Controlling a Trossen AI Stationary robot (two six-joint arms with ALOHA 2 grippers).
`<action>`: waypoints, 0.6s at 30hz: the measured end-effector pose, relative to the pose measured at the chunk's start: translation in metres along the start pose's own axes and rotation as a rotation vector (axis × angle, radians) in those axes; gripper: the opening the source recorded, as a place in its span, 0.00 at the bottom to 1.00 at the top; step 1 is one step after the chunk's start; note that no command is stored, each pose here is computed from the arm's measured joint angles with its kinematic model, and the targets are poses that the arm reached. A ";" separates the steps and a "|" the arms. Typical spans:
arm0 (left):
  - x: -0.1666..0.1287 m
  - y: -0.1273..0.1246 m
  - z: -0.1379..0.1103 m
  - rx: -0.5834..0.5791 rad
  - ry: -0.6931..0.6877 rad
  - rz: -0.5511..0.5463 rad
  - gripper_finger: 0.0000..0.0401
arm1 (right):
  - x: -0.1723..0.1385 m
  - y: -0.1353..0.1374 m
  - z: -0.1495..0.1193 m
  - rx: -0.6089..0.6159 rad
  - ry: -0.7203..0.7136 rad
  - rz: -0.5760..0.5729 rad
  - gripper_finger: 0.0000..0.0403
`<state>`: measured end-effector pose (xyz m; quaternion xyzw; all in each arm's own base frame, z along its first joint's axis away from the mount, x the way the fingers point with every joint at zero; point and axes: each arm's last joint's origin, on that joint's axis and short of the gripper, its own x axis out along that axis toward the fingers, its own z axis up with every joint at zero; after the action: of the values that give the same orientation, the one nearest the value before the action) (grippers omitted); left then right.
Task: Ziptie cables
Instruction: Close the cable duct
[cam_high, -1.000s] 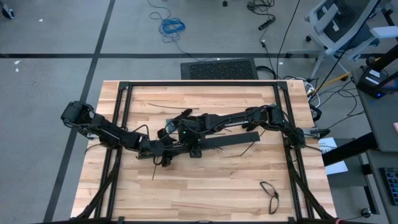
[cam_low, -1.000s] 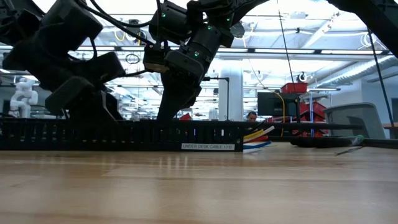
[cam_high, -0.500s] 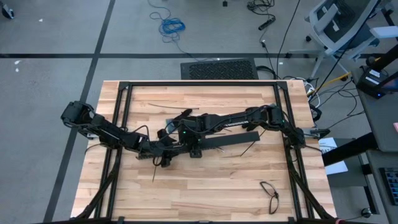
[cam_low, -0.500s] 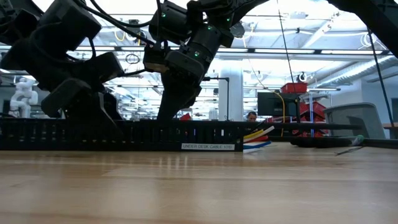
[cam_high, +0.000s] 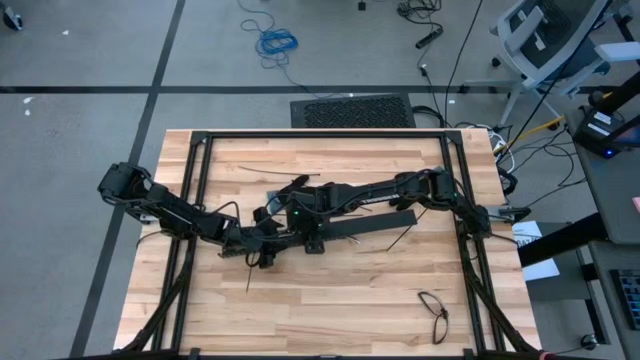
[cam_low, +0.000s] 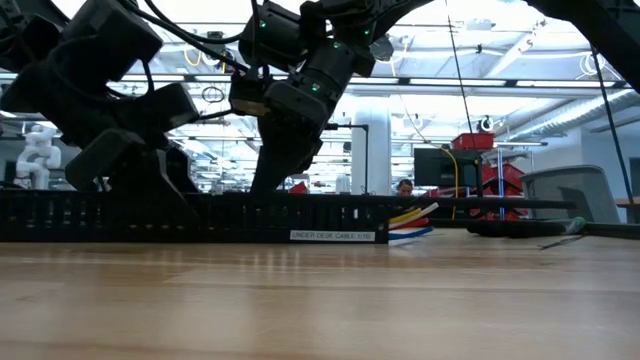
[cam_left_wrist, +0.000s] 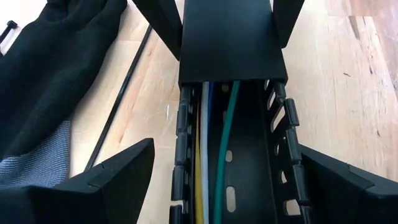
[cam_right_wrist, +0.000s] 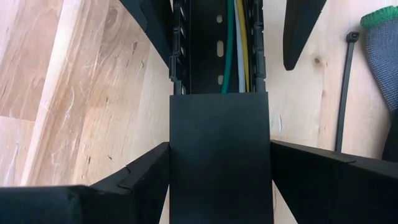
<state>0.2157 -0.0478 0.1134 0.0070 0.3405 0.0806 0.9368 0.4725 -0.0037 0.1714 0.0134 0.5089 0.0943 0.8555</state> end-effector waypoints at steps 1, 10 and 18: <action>0.000 0.000 0.000 0.001 -0.002 0.002 0.84 | 0.000 0.000 0.000 0.000 -0.003 0.000 0.62; 0.000 0.000 0.001 -0.035 -0.005 0.001 0.72 | 0.000 -0.001 0.000 0.001 -0.005 -0.003 0.62; 0.010 0.001 -0.002 -0.076 -0.018 0.008 0.70 | 0.000 -0.001 0.000 0.001 -0.006 -0.005 0.62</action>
<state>0.2224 -0.0457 0.1056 -0.0267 0.3288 0.0973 0.9390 0.4733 -0.0047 0.1712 0.0128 0.5064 0.0921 0.8573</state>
